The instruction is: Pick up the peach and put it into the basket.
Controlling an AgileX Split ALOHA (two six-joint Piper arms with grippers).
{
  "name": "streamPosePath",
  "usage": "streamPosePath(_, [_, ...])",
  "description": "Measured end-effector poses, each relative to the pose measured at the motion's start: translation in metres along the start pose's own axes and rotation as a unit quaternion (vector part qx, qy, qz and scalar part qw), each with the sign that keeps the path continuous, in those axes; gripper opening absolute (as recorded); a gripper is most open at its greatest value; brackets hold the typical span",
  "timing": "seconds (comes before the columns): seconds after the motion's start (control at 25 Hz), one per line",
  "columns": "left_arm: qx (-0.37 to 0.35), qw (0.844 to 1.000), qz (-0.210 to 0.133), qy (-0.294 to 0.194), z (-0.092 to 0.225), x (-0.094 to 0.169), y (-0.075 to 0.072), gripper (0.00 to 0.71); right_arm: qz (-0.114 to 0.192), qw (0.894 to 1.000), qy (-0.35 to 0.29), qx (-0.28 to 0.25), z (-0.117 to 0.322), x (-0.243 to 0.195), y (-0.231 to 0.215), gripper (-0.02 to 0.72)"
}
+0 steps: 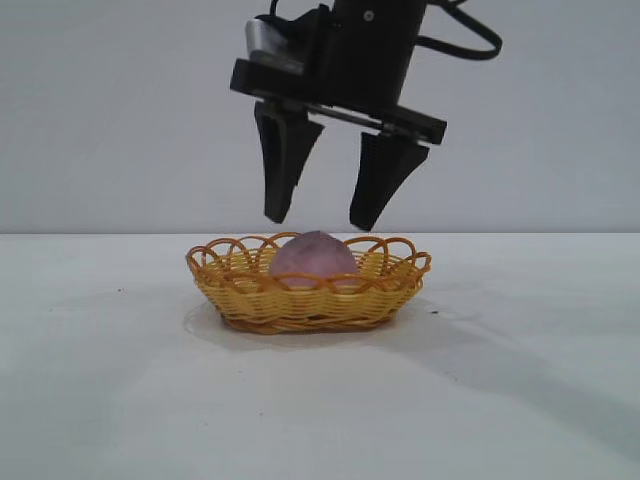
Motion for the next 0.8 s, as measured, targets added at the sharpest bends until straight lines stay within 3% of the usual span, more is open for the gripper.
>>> streamPosePath(0.16, [0.0, 1.0, 0.0, 0.0, 0.0, 0.0, 0.0, 0.497, 0.047, 0.999, -0.024, -0.004, -0.006, 0.022, -0.021, 0.529])
streamPosePath(0.36, [0.0, 1.0, 0.0, 0.0, 0.0, 0.0, 0.0, 0.497, 0.076, 0.994, -0.04, -0.062, -0.005, 0.047, -0.073, 0.529])
streamPosePath(0.8, [0.0, 1.0, 0.0, 0.0, 0.0, 0.0, 0.0, 0.497, 0.132, 0.971, -0.018, -0.2, 0.043, 0.088, -0.202, 0.529])
Point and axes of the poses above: a point on each arm's last joint axis where the gripper is mounted, x pointing back along that axis away from the gripper, y along the wrist's bending axis when the last joint is at zero, z = x × y, the point moved 10 cm from there along -x, pointing out along that axis toward the gripper, and after that the axes turned 2 degrees about -x, right-handed, at the moved point
